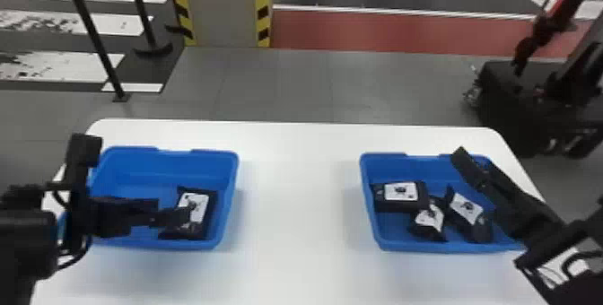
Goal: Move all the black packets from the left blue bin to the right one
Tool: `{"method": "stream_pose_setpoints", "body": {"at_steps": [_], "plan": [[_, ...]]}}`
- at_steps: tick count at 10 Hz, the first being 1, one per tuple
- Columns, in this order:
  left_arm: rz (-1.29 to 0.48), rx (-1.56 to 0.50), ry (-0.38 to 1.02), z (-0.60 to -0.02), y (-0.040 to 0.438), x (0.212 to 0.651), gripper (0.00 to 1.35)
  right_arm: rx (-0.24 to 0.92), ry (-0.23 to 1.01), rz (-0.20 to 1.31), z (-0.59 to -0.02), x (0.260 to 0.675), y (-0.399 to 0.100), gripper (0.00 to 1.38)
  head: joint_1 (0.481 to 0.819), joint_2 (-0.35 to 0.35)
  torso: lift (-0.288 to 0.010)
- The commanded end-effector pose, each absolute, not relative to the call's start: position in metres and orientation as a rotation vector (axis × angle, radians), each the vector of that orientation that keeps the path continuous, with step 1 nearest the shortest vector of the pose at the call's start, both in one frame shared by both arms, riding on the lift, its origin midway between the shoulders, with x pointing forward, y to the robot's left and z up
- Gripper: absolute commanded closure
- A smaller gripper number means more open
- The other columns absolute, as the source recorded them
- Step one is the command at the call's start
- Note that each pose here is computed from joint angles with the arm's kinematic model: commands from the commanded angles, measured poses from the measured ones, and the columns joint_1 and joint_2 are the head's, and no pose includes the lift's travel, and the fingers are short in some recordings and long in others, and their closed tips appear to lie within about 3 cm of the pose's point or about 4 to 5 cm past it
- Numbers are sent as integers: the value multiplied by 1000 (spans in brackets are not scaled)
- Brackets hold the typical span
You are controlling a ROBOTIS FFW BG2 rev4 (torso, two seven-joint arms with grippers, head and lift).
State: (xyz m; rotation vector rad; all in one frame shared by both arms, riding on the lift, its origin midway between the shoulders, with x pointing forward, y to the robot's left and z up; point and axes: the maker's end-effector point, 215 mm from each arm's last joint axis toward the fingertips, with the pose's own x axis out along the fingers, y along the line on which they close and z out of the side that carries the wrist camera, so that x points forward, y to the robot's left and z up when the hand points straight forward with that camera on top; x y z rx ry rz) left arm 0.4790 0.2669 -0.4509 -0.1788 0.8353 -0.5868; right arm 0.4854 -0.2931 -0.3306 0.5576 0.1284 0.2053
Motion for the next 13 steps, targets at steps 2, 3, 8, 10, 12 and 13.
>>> {"method": "stream_pose_setpoints", "body": {"at_steps": [2,3,8,10,12,13], "plan": [[-601,-191,887,-463,251,493,124,589,111,301,-307,487,-255,275,695,-24,-110],[-598,-194,915,-468,246,491,124,589,107,318,-301,487,-250,277,695,-11,-110],[-566,-103,960,-469,247,497,127,620,105,338,-300,486,-245,277,695,-6,-110],[-519,-76,980,-474,260,496,127,629,106,342,-300,485,-244,277,695,4,-110],[-453,-61,993,-480,276,495,128,638,109,342,-303,485,-243,277,695,22,-110],[-440,-60,1004,-487,278,495,151,636,110,342,-303,485,-244,277,695,27,-110]]}}
